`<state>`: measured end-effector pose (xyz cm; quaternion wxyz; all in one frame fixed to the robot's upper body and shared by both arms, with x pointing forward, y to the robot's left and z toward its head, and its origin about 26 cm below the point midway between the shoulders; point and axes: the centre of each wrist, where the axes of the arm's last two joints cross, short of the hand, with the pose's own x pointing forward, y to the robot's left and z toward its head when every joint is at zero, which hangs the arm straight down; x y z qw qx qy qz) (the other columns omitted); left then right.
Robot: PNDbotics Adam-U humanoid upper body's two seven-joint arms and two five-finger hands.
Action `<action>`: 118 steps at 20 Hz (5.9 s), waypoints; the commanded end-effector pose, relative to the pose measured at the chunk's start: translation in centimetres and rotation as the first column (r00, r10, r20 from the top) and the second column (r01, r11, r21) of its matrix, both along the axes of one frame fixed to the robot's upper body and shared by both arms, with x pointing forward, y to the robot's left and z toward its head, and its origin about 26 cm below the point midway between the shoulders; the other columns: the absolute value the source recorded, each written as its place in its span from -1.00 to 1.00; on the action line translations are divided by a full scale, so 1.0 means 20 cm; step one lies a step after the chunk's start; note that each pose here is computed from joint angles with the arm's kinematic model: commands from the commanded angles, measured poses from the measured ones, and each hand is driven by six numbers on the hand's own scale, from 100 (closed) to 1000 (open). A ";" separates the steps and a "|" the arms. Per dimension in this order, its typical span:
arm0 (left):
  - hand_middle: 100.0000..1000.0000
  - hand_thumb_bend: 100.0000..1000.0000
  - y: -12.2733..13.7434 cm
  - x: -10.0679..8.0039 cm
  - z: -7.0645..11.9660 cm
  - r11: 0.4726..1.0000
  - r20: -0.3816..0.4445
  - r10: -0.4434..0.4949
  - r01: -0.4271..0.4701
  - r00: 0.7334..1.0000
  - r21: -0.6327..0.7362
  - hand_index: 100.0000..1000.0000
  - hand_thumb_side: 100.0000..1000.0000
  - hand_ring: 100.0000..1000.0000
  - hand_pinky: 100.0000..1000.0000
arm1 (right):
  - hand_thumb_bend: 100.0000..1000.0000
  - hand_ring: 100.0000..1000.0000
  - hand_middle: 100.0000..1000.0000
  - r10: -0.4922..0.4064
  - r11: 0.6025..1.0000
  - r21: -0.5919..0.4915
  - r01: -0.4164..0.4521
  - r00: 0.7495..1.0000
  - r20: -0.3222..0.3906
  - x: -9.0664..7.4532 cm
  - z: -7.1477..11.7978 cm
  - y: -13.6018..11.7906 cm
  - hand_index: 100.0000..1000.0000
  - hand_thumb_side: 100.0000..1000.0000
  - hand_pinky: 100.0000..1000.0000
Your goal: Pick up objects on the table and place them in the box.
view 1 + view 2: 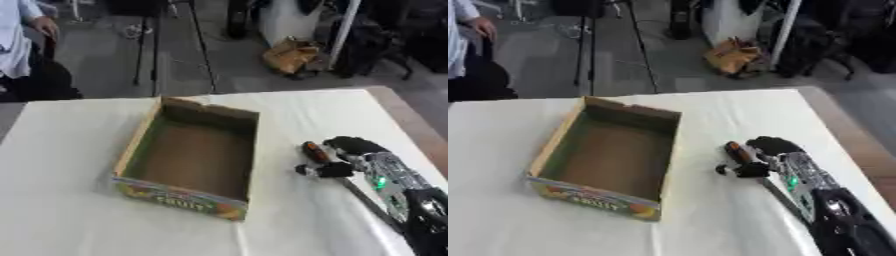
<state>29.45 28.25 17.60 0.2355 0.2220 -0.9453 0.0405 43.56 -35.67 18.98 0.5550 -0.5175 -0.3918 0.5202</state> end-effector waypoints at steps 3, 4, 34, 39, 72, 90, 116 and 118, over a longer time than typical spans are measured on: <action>0.87 -1.00 -0.01 -0.01 0.03 1.000 0.021 -0.013 0.013 1.000 0.010 0.44 1.00 0.84 0.36 | 0.41 0.99 0.87 -0.021 1.000 -0.010 0.022 1.000 0.018 0.00 0.08 -0.06 0.95 0.99 1.00; 0.87 -1.00 -0.01 -0.01 0.03 1.000 0.021 -0.014 0.013 1.000 0.010 0.44 1.00 0.84 0.36 | 0.41 0.99 0.87 -0.021 1.000 -0.009 0.021 1.000 0.018 0.00 0.08 -0.06 0.95 0.99 1.00; 0.88 -1.00 -0.01 -0.01 0.03 1.000 0.017 -0.020 0.020 1.000 0.011 0.44 1.00 0.84 0.34 | 0.05 0.73 0.53 -0.062 0.994 -0.084 0.071 0.993 0.103 -0.04 0.05 -0.17 0.66 0.63 0.81; 0.88 -1.00 -0.01 -0.01 0.03 1.000 0.016 -0.020 0.020 1.000 0.010 0.44 1.00 0.84 0.34 | 0.02 0.72 0.50 -0.062 0.994 -0.087 0.072 0.992 0.108 -0.04 0.05 -0.18 0.62 0.63 0.80; 0.88 -1.00 -0.01 -0.01 0.03 1.000 0.016 -0.022 0.022 1.000 0.007 0.44 1.00 0.85 0.33 | -1.00 0.36 0.04 -0.100 0.995 0.002 0.104 0.944 0.313 -0.10 0.00 -0.22 0.24 1.00 0.29; 0.88 -1.00 -0.02 -0.01 0.03 1.000 0.013 -0.029 0.029 0.999 0.010 0.44 1.00 0.85 0.33 | -0.22 0.60 0.43 -0.077 0.996 -0.012 0.086 0.938 0.338 -0.08 -0.02 -0.24 0.54 1.00 0.56; 0.89 -1.00 -0.03 0.00 0.02 0.999 0.012 -0.041 0.041 0.999 0.013 0.44 1.00 0.86 0.33 | 0.34 0.90 0.87 -0.075 0.995 -0.042 0.090 0.960 0.271 -0.04 -0.01 -0.32 0.89 1.00 0.85; 0.89 -1.00 -0.03 0.00 0.02 0.999 0.013 -0.041 0.041 0.999 0.014 0.44 1.00 0.86 0.32 | 0.35 0.90 0.87 -0.066 0.996 -0.046 0.081 0.963 0.261 -0.04 0.02 -0.31 0.89 1.00 0.86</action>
